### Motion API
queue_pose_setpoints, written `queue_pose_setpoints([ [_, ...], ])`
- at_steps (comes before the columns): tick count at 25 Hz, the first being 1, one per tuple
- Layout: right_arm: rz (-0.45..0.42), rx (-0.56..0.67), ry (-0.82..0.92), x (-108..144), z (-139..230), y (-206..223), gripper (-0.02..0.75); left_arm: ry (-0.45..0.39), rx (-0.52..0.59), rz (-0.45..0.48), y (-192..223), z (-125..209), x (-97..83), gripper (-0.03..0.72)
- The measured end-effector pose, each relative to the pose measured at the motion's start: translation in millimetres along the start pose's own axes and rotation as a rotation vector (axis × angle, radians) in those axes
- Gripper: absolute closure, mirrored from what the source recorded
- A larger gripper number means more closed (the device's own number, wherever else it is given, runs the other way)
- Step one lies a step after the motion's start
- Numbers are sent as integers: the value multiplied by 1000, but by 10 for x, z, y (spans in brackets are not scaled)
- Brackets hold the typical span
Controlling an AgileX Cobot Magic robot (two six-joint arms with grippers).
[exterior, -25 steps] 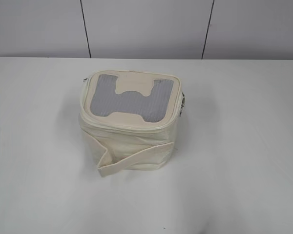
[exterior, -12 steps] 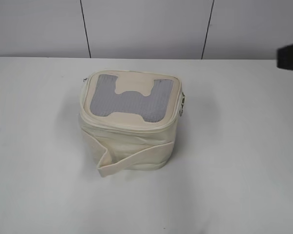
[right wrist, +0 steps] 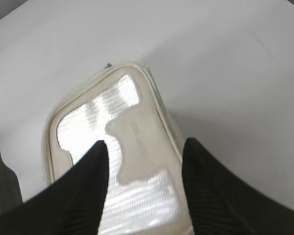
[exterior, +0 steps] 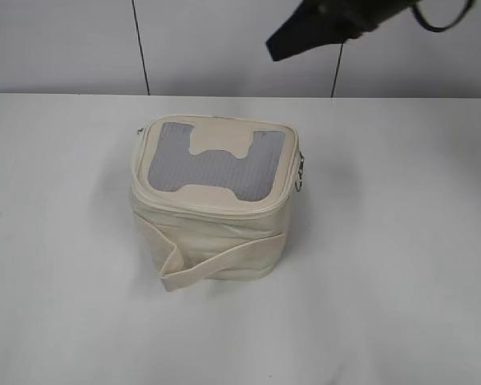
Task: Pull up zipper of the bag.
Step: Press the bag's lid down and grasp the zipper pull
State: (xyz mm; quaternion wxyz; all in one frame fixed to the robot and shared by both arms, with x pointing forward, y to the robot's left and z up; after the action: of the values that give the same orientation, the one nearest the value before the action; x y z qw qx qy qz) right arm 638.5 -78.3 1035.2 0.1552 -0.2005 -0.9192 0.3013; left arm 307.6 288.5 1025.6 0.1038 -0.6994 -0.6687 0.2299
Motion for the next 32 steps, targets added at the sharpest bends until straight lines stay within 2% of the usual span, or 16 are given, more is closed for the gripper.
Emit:
queue_pose_setpoints([
  [5, -152, 50, -72, -160, -196, 600, 346, -23, 92, 8, 144, -30, -37, 449],
  [11, -175, 56, -76, -352, -188, 1056, 346, -141, 110, 177, 452, -301, -360, 440],
  [17, -245, 104, -79, -148, -38, 1415, 346, -147, 168, 242, 1043, -481, -480, 418],
  [22, -276, 119, -102, 38, -48, 1522, 346, -150, 256, 263, 1564, -411, -498, 385],
  [27, -273, 136, -119, 68, -29, 1548, 346, -148, 296, 331, 1915, -360, -585, 380],
  [32, -261, 153, -131, 45, 1, 1549, 353, -159, 299, 414, 2262, -465, -706, 376],
])
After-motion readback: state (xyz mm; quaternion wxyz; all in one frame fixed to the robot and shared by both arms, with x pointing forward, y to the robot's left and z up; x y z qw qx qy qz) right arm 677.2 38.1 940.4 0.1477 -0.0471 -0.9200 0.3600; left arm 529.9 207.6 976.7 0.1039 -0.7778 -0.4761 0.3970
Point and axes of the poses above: a point on each arm's last joint axis where the gripper is mounted, y pointing out along that axis toward the gripper, x along the wrist's bending axis when the last joint is at zero, z = x × y, the point moved 8 cm from there along y, pointing out along that axis toward the gripper, and after that the axes turned 8 degrees about -y, right-handed, at the moved point
